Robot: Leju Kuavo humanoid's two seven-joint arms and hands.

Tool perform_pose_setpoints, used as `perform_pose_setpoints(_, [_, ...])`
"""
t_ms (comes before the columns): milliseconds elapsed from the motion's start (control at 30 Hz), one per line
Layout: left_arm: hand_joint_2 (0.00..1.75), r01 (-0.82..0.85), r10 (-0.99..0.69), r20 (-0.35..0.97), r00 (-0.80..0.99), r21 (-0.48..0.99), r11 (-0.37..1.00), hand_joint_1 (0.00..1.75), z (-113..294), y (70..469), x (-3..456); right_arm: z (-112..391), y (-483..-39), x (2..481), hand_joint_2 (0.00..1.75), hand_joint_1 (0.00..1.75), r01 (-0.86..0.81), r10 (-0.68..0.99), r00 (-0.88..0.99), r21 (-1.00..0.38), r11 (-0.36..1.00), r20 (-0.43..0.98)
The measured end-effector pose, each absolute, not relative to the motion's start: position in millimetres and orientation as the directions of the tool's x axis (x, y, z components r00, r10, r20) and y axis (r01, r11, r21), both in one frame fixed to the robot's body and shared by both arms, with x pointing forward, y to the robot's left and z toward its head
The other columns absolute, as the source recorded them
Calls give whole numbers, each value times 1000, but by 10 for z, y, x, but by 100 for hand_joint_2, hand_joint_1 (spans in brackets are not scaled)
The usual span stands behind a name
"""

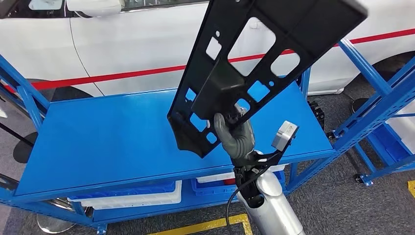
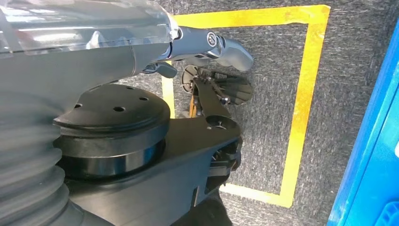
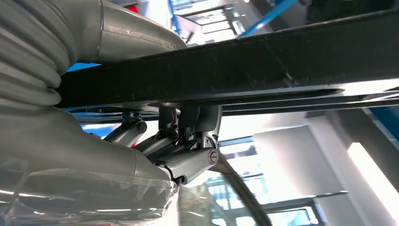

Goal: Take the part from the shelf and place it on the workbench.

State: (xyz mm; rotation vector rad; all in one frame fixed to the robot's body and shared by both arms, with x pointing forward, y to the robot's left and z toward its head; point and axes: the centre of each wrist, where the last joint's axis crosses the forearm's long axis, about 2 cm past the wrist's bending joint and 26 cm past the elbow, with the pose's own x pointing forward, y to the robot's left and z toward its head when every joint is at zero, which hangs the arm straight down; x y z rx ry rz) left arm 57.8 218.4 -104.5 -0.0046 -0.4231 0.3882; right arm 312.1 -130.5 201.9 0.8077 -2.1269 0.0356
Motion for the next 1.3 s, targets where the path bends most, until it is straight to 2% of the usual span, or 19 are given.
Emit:
perform_pose_setpoints(800, [175,-321,331,379,864,-92,943,0,-1047,2193,570,1445,-1409,2542,175,175,-525,-492,-329,277,805,806])
perform_pose_setpoints(1100, [175,-300,314,376,872,-95,949,0,-1051,2204,555,1588,-1483,2442,175,175,-550,-532,-394,271,790,749])
perform_pose_setpoints(1300, [175,-301,314,368,875,-94,949,0,-1051,2204,553,1781,-1554,2457,175,175,-638,-637,-405,297,711,656])
